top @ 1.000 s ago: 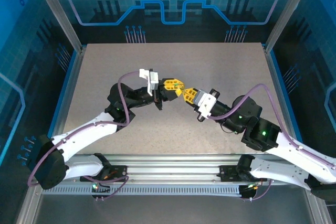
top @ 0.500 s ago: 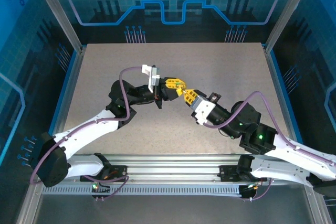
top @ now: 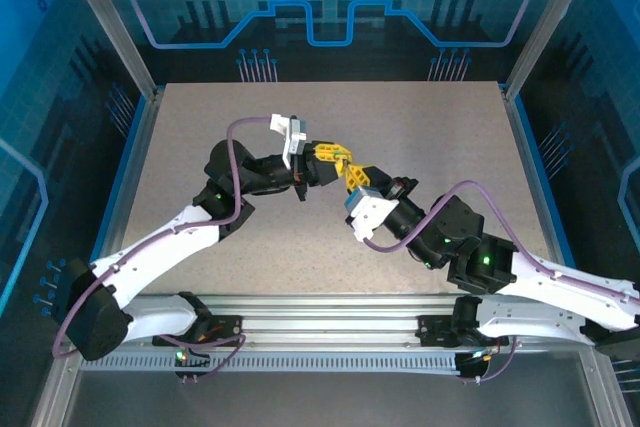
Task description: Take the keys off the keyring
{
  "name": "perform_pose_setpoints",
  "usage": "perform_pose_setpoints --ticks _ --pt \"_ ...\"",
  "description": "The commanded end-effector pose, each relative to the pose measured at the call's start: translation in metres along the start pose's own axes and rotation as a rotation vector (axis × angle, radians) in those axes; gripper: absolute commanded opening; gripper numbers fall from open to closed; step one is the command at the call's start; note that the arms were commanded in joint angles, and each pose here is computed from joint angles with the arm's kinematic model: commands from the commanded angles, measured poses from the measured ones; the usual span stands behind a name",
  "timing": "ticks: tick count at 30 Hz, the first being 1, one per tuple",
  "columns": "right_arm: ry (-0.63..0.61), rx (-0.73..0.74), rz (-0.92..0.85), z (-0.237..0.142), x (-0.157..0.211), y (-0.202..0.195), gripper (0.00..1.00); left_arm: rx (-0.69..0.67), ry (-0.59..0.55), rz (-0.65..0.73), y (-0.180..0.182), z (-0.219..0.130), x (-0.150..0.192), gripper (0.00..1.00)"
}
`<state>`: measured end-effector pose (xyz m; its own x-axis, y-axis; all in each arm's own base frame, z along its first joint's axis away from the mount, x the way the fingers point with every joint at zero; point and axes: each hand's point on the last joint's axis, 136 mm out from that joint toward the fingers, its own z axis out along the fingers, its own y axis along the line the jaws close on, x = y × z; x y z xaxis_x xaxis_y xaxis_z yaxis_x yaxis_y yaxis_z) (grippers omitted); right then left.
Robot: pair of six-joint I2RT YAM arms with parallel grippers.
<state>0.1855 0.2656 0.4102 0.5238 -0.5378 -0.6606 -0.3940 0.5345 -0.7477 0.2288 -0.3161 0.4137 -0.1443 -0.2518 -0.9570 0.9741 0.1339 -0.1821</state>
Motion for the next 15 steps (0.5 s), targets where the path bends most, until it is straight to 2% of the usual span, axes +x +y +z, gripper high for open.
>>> perform_pose_setpoints --ticks 1,5,11,15 --pt "-0.031 -0.38 -0.164 -0.001 0.011 0.1 0.0 -0.033 -0.072 0.075 -0.009 0.003 -0.033 0.0" --pt "-0.065 -0.405 -0.077 -0.005 0.006 0.095 0.0 0.009 -0.097 0.048 -0.017 -0.001 -0.036 0.0" --pt "-0.044 -0.405 -0.104 -0.015 0.015 0.096 0.0 0.058 -0.144 -0.015 -0.018 -0.01 -0.049 0.0" --pt "-0.033 -0.415 -0.144 -0.018 0.019 0.097 0.0 0.11 -0.131 -0.029 -0.025 -0.008 -0.052 0.0"
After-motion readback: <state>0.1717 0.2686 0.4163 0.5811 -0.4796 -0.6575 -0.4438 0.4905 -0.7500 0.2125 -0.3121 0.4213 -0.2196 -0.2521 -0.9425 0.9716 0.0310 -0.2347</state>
